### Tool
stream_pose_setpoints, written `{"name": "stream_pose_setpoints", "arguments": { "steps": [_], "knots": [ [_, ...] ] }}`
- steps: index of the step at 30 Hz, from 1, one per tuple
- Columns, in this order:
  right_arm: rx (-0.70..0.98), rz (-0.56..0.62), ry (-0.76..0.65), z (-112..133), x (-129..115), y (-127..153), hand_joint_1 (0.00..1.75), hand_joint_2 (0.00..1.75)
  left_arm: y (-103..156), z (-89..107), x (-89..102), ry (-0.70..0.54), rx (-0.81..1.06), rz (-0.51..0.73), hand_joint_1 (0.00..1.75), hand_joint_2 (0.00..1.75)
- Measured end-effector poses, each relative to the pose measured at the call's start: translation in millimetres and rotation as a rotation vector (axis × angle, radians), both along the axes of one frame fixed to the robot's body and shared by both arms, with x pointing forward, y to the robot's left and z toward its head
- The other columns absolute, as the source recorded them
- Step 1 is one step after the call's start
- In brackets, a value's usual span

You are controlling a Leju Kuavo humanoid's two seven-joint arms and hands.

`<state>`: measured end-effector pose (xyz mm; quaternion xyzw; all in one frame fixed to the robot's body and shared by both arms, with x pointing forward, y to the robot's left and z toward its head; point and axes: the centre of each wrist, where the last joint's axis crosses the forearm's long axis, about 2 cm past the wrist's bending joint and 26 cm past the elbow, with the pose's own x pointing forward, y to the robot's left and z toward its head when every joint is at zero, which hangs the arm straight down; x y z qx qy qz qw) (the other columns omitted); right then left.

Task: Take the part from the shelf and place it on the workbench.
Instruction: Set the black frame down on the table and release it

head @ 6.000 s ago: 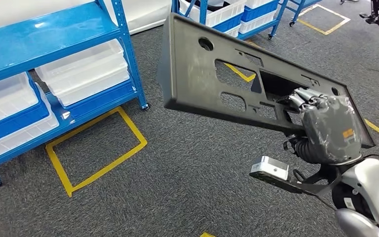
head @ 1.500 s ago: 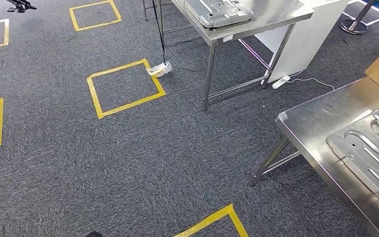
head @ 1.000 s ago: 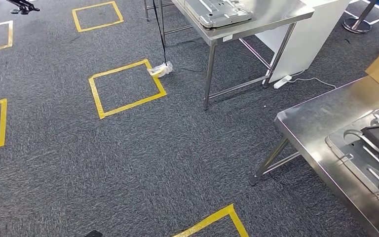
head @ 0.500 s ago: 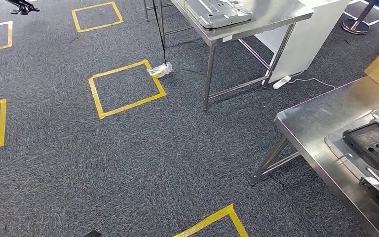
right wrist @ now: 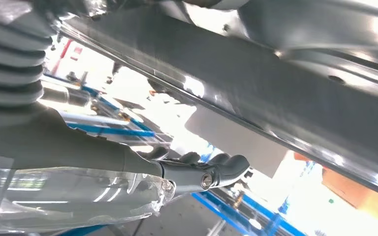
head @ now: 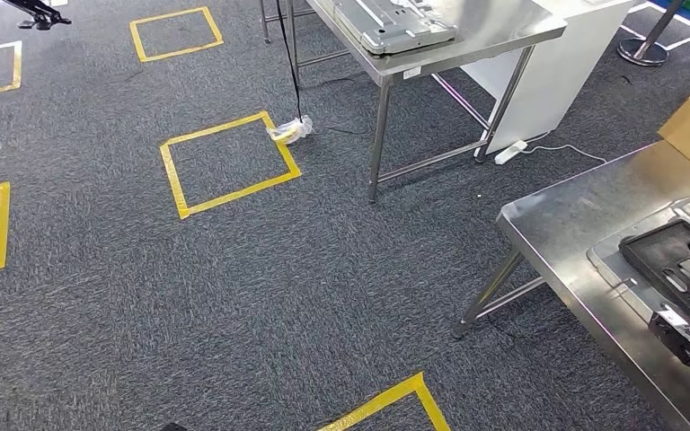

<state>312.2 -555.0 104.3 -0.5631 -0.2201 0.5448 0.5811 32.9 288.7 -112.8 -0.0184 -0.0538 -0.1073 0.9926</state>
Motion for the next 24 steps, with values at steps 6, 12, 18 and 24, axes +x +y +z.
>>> {"name": "stream_pose_setpoints", "arguments": {
  "steps": [6, 12, 18, 24],
  "knots": [
    [0.085, 0.111, -0.132, 19, 10, 23, 0.00, 0.00, -5, -0.4, -5.6, -0.002, -0.012, 0.013, 0.00, 0.00],
    [0.223, 0.322, -0.335, 66, 22, 58, 0.00, 0.00, -9, -0.6, -8.2, -0.013, -0.022, 0.020, 0.00, 0.00],
    [0.279, 0.556, -0.474, 98, 13, 93, 0.00, 0.00, -11, -0.7, -10.1, -0.021, -0.027, 0.020, 0.00, 0.00],
    [0.256, 0.764, -0.541, 106, -12, 135, 0.00, 0.00, -13, -0.8, -13.5, -0.019, -0.029, 0.015, 0.00, 0.00]
  ]
}}
